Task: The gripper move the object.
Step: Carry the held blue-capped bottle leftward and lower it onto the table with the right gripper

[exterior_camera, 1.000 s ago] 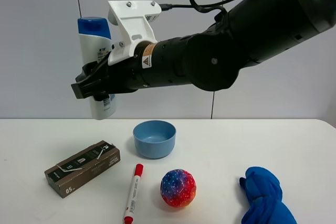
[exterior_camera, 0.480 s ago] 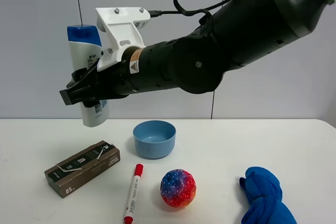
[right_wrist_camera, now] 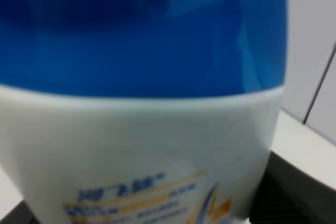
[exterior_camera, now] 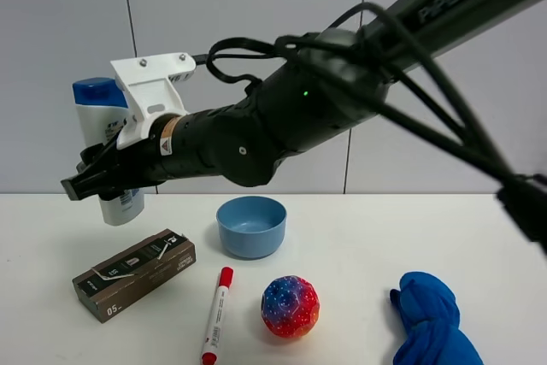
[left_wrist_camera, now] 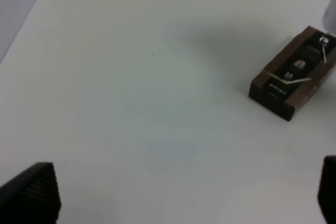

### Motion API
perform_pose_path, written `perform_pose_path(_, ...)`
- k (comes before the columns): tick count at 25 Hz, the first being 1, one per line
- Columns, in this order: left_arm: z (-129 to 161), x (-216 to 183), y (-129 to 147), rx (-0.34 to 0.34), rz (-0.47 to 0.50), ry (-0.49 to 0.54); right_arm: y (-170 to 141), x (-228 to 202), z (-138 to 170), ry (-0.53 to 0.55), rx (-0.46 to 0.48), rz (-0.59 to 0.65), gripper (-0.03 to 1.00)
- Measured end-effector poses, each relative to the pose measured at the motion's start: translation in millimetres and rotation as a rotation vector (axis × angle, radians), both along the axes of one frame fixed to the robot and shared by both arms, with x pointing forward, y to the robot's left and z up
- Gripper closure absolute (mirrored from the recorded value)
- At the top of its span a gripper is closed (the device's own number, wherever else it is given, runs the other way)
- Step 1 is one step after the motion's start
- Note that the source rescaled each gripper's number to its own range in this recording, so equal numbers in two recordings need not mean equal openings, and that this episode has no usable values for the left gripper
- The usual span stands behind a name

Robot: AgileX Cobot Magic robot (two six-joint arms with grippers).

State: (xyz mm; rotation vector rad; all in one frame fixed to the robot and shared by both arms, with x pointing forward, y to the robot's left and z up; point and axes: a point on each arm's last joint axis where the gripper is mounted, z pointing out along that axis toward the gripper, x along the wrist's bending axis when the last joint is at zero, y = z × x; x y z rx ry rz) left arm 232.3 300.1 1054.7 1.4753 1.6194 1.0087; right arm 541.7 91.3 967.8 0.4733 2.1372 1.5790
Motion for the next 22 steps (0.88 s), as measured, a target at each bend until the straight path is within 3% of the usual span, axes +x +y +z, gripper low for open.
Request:
perform_pose_path(13, 0.0, 0.0, 0.0, 0.000, 0.000, 0.000, 39.2, 31.5, -10.6, -0.067, 0.046, 0.007, 0.96)
perform_pose_path(22, 0.0, 0.0, 0.0, 0.000, 0.000, 0.000, 50.5, 41.6, -17.5, -0.073, 0.047, -0.002, 0.97)
